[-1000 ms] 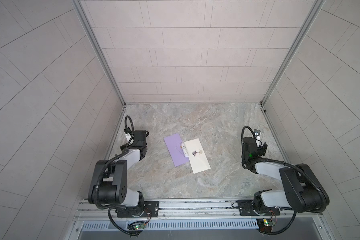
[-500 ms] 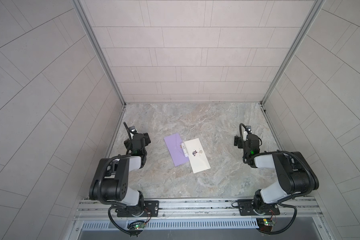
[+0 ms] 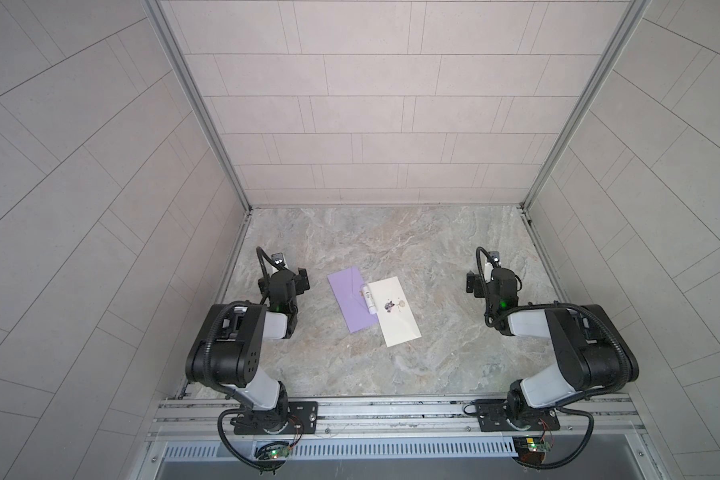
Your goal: Place the letter into the envelope and seal it
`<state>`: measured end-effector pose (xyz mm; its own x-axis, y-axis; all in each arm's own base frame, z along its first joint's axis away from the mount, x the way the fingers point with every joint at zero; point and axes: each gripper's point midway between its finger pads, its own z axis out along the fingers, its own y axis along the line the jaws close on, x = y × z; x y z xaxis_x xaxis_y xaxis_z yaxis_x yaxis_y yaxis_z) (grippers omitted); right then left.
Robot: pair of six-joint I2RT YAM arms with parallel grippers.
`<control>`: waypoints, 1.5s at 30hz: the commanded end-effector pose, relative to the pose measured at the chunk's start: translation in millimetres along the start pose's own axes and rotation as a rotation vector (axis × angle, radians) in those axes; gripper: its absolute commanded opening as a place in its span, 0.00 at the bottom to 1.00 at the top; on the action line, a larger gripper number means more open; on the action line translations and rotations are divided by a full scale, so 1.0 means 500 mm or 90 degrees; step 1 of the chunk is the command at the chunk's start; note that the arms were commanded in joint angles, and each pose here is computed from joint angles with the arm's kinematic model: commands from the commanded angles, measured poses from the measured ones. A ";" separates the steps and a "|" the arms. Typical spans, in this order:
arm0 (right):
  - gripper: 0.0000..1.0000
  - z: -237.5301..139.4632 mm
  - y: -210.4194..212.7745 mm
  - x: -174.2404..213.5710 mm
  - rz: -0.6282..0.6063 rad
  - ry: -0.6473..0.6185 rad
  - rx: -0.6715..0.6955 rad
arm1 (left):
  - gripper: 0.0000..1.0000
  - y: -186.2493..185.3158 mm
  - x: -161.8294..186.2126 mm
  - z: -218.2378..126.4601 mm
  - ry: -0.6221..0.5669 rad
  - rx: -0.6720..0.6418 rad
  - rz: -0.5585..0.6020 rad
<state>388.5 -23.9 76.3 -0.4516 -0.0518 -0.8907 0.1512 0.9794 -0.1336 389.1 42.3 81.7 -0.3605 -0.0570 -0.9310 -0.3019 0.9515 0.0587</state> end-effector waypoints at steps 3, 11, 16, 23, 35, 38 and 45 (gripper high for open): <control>1.00 -0.004 -0.005 -0.022 -0.004 -0.015 0.009 | 1.00 0.007 -0.017 -0.005 -0.030 -0.018 0.003; 0.99 -0.003 -0.005 -0.021 -0.003 -0.014 0.009 | 1.00 0.007 -0.017 -0.005 -0.033 -0.018 0.002; 1.00 -0.003 -0.006 -0.021 -0.003 -0.013 0.010 | 1.00 0.007 -0.017 -0.006 -0.033 -0.018 0.003; 1.00 -0.003 -0.005 -0.021 -0.003 -0.013 0.008 | 1.00 0.007 -0.018 -0.006 -0.034 -0.019 0.002; 1.00 0.001 -0.006 -0.019 -0.003 -0.008 0.007 | 1.00 0.006 -0.017 -0.005 -0.033 -0.018 0.003; 1.00 0.003 -0.004 -0.018 -0.005 -0.005 0.004 | 1.00 0.007 -0.017 -0.005 -0.032 -0.019 0.004; 1.00 0.002 -0.006 -0.019 0.002 -0.006 -0.002 | 1.00 0.006 -0.018 -0.005 -0.034 -0.018 0.003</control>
